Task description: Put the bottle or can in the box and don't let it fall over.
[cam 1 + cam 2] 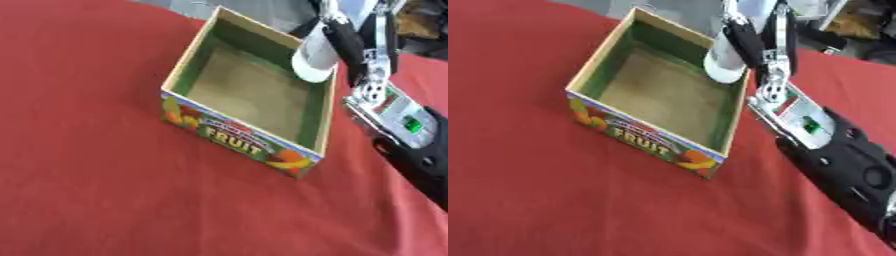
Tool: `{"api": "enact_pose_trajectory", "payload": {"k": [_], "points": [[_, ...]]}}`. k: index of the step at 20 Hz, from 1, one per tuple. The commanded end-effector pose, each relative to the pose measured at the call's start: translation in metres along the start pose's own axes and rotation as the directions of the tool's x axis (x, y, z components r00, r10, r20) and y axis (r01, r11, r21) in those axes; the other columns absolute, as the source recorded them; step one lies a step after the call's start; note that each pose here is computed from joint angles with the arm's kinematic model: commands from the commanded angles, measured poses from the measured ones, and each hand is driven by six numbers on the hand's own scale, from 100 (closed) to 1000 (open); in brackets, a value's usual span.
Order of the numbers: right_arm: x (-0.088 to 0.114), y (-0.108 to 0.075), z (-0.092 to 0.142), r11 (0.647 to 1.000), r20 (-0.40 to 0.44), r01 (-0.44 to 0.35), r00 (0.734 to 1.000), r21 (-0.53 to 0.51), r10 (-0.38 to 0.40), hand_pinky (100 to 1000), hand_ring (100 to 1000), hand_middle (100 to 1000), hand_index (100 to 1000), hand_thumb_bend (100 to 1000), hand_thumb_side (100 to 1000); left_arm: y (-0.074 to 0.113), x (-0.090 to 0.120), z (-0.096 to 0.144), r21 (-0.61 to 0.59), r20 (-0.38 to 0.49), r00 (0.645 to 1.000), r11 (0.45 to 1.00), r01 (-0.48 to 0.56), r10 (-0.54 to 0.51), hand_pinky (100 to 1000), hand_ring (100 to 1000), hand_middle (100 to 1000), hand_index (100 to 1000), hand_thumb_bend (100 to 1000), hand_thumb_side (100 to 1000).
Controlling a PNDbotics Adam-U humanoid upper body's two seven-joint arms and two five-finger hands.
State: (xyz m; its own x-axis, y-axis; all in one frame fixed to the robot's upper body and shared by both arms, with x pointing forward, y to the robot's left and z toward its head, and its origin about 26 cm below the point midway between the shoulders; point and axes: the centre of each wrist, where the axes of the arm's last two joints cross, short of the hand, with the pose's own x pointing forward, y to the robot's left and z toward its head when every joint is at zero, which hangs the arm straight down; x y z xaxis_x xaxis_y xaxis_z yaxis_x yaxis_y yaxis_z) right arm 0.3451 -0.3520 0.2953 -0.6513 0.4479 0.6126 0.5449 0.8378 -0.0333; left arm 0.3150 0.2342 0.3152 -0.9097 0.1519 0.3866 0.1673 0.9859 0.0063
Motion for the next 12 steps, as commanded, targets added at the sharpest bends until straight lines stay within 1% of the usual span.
{"api": "enact_pose_trajectory", "payload": {"k": [1,5,6,10,12], "points": [[0.003,-0.002,-0.007,1.0,0.037,-0.028,0.999,0.0,0.028,883,641,250,208,100,416,-0.001,0.008,-0.006,-0.009,0.041,0.999,1.0,-0.008,0.008,509,1000,1000,590,153,690],[-0.002,0.003,-0.005,1.0,0.007,-0.023,1.0,-0.001,0.023,882,642,257,213,100,414,-0.002,0.008,-0.006,-0.009,0.041,0.999,1.0,-0.01,0.01,509,1000,1000,590,153,690],[-0.003,0.004,-0.004,1.0,-0.004,-0.019,1.0,-0.002,0.019,879,643,286,233,100,413,-0.002,0.008,-0.006,-0.007,0.04,0.999,1.0,-0.01,0.011,508,1000,1000,590,153,690],[-0.007,0.011,-0.002,1.0,-0.045,-0.006,0.999,-0.003,0.006,877,659,347,305,100,419,-0.001,0.008,-0.005,-0.002,0.04,0.999,1.0,-0.012,0.012,507,1000,1000,590,149,689],[-0.006,0.014,-0.002,1.0,-0.052,0.001,0.999,0.001,-0.001,883,688,399,353,100,464,-0.001,0.007,-0.004,-0.003,0.039,0.999,1.0,-0.01,0.011,506,1000,1000,589,147,688]]}}
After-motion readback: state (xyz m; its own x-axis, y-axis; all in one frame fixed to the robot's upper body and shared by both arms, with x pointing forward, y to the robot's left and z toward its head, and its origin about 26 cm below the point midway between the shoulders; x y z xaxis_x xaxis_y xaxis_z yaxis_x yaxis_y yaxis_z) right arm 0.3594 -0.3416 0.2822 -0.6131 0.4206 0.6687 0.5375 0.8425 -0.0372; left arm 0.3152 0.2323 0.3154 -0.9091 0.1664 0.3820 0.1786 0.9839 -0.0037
